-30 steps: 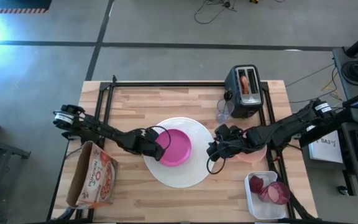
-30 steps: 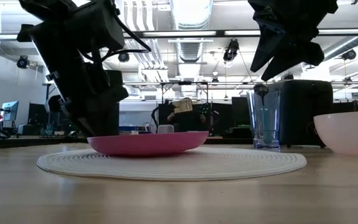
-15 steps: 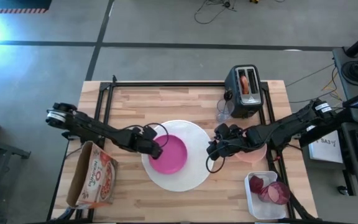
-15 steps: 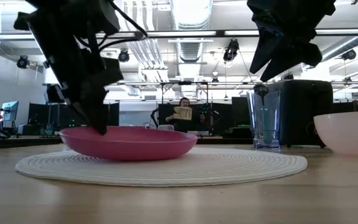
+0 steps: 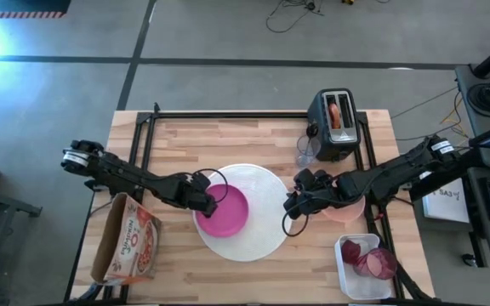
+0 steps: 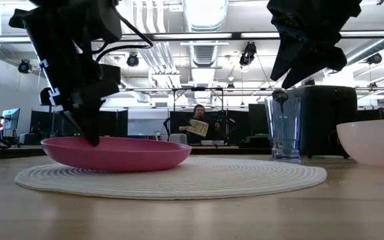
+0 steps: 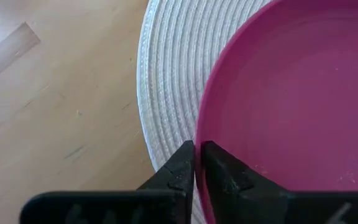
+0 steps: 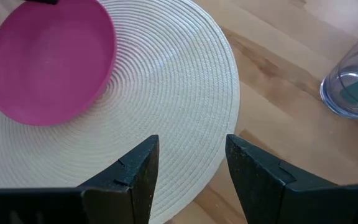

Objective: Arrange a breakfast setting
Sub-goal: Adjust the pink plate on the white mat, then put the orange bowl to the right of the pink plate on the white mat

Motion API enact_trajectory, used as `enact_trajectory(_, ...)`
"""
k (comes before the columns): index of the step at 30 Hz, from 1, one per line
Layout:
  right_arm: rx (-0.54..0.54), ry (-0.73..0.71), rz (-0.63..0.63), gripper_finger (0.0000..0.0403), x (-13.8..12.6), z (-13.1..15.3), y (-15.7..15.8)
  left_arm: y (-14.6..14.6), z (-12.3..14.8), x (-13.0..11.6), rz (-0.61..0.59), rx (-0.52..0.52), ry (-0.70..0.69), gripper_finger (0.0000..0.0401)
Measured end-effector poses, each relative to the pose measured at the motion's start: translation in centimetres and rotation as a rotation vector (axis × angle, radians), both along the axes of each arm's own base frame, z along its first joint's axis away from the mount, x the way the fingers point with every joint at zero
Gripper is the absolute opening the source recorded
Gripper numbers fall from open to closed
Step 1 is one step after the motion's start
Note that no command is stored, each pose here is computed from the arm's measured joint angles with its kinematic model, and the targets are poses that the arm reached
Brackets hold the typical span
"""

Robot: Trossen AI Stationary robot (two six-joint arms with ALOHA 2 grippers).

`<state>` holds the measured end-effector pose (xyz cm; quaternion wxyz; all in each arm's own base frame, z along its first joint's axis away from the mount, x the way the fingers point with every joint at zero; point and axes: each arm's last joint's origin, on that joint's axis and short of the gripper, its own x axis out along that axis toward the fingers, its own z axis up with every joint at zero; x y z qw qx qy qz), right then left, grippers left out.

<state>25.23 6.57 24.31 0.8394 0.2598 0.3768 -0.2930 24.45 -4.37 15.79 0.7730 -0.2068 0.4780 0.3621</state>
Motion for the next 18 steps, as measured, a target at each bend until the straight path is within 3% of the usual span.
enact_trajectory(11,0.103,0.026,0.047,0.0176,0.0,-0.1,0.3,-0.3,2.0,1.4,-0.075,0.02,-0.026,0.0111)
enact_trajectory(18,0.273,0.077,0.066,0.0176,-1.2,0.6,0.4,-0.8,4.3,2.8,-0.152,0.033,-0.072,0.0136)
